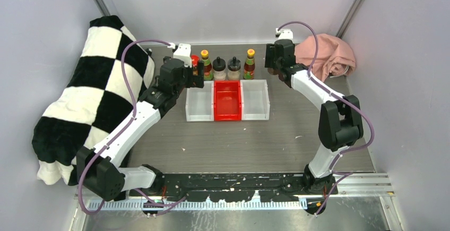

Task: Organize the condiment bottles
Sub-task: Pick up the bottle from the center of the board, then place the bottle in the storage box.

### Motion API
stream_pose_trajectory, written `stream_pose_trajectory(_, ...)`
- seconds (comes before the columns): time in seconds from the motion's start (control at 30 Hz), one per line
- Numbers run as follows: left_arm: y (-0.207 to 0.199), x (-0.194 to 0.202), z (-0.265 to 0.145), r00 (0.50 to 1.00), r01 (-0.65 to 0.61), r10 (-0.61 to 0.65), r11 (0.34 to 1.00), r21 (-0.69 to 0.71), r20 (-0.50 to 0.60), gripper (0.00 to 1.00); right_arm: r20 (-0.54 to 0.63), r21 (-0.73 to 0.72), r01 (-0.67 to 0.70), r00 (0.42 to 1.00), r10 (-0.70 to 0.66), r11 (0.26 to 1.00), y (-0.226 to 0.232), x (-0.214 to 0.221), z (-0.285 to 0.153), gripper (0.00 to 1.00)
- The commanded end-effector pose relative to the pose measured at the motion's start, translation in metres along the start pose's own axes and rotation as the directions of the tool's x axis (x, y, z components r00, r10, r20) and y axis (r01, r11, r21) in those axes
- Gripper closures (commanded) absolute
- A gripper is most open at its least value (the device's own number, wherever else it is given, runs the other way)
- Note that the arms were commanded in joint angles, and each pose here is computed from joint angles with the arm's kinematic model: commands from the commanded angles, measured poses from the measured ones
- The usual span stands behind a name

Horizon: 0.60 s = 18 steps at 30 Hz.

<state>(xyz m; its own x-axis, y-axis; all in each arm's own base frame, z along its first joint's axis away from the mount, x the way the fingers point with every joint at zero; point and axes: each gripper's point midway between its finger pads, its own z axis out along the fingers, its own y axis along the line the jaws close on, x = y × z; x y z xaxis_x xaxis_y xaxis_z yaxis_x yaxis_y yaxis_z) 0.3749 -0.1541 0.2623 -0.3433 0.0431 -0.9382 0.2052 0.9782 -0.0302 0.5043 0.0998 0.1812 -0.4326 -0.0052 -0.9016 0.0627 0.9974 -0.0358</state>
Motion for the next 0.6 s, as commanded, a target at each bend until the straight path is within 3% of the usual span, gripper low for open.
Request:
stream_pose_trajectory(0.0, 0.0, -0.015, -0.008, 0.998, 0.004, -0.004, 1.0, -0.001, 0.057, 0.03, 0.224, -0.015, -0.059, 0.973, 0.061, 0.998, 0.0, -0.081, -0.04, 0.99)
stream_pose_trajectory(0.57, 0.0, -0.016, -0.011, 0.997, 0.001, 0.0, 1.0, -0.009, 0.073, 0.03, 0.26, -0.042, -0.011, 0.965, 0.022, 0.999, 0.025, -0.084, -0.092, 0.99)
